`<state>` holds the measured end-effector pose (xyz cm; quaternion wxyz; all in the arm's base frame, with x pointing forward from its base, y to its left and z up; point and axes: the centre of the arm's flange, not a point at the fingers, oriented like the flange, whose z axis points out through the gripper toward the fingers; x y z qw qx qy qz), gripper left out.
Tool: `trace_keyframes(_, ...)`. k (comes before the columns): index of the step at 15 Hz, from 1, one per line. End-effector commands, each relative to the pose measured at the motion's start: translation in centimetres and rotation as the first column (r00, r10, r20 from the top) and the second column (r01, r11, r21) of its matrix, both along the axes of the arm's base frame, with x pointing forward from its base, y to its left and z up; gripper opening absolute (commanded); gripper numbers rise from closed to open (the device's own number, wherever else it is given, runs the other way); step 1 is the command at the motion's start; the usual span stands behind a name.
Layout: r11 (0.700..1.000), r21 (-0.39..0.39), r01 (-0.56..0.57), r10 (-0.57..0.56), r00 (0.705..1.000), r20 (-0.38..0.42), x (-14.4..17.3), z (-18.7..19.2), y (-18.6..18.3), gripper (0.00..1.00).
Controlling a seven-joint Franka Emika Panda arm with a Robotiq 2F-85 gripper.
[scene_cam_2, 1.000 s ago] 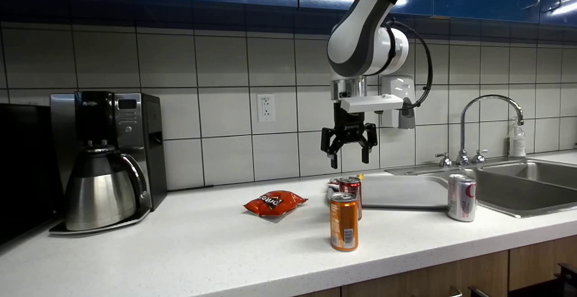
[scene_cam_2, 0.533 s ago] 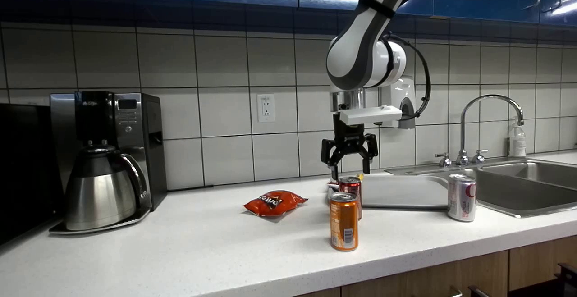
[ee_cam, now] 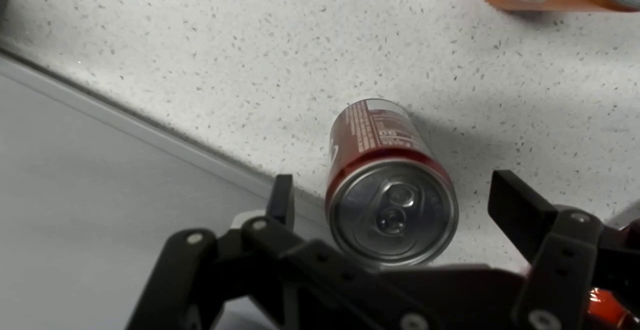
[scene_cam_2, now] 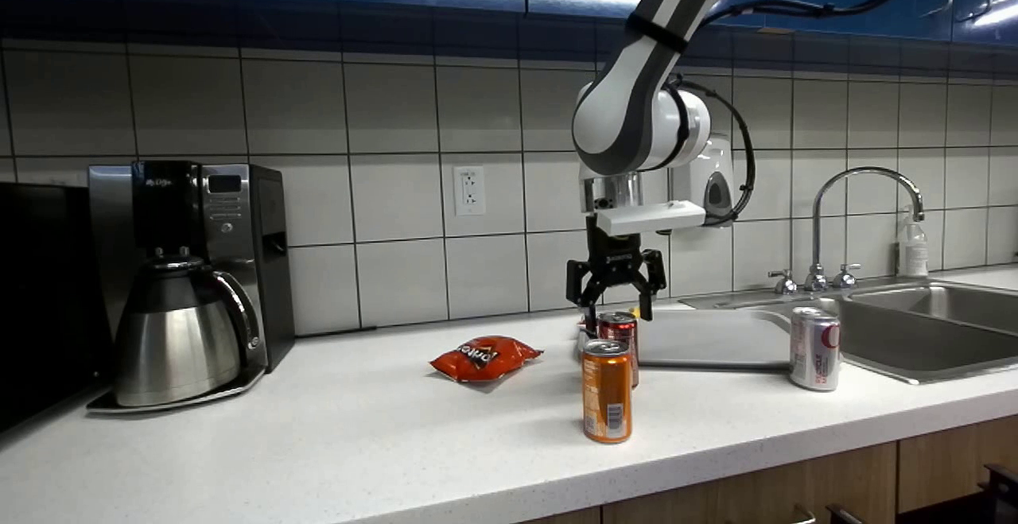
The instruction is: Put the cans on the grey tray.
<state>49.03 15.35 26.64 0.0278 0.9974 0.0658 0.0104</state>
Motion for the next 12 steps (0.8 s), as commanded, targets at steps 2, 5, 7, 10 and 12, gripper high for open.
trace_keyframes(2,1.000,-0.014,0.016,-0.016,1.000,0.005,1.0,-0.9,0.8,1.00)
trace_keyframes(5,1.000,-0.016,0.020,-0.020,1.000,-0.003,1.2,-1.4,0.9,1.00)
trace_keyframes(7,1.000,-0.016,0.023,-0.024,1.000,-0.008,1.3,-1.7,0.9,1.00)
trace_keyframes(10,0.999,-0.018,0.032,-0.032,0.999,-0.010,1.4,-2.0,1.0,1.00)
trace_keyframes(12,0.999,-0.017,0.039,-0.039,0.999,-0.010,1.6,-2.1,0.9,1.00)
